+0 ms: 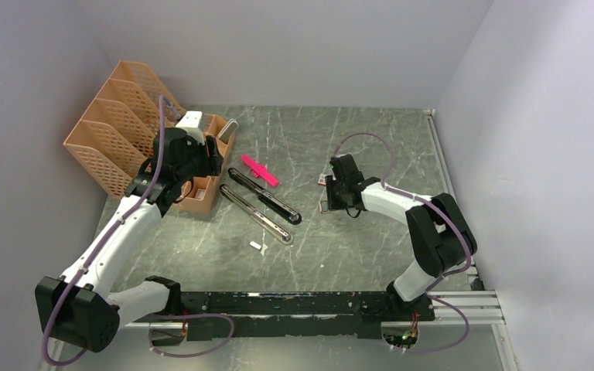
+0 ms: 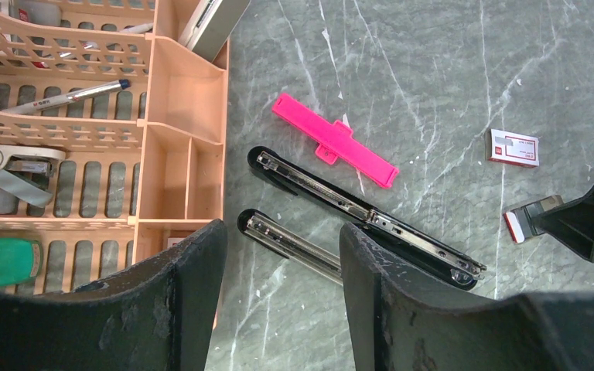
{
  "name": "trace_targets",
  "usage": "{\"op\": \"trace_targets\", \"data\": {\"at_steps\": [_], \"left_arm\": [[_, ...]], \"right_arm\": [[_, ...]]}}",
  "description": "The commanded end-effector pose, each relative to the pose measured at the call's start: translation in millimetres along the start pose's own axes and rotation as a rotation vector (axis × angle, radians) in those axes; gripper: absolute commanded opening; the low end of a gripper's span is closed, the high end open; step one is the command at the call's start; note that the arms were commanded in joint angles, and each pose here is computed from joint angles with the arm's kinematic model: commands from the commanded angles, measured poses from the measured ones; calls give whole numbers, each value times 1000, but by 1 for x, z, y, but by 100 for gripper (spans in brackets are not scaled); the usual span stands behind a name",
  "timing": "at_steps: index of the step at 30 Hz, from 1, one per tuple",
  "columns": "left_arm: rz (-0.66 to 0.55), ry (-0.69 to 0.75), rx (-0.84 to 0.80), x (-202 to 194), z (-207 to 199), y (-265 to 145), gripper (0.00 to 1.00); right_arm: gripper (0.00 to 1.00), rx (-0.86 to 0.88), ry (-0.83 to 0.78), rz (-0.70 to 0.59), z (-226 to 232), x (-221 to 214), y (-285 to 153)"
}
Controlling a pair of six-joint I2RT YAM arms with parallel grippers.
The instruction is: Load the staples into the stapler
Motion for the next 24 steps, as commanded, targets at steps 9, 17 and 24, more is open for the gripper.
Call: {"op": "trace_targets", "data": {"at_steps": [9, 17, 24], "left_arm": [[-36, -2, -26, 8, -2, -2, 60], [-35, -2, -26, 7, -2, -3, 60], [-35, -1, -25, 7, -2, -3, 60]], "right_arm": [[31, -41, 10, -14, -8, 2, -5], [42, -26, 15, -42, -6, 10, -11], [43, -18, 11, -24, -4, 6, -6]]}}
Point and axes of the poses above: each gripper's point midway between its finger pads, its own y axis out along the fingers, its own z axis along the line the jaws close on, x = y × z, the point moved 2 cm from there along -y, back along the fingers, and after that the axes turned 1 degree about -y, right-handed, at the moved point
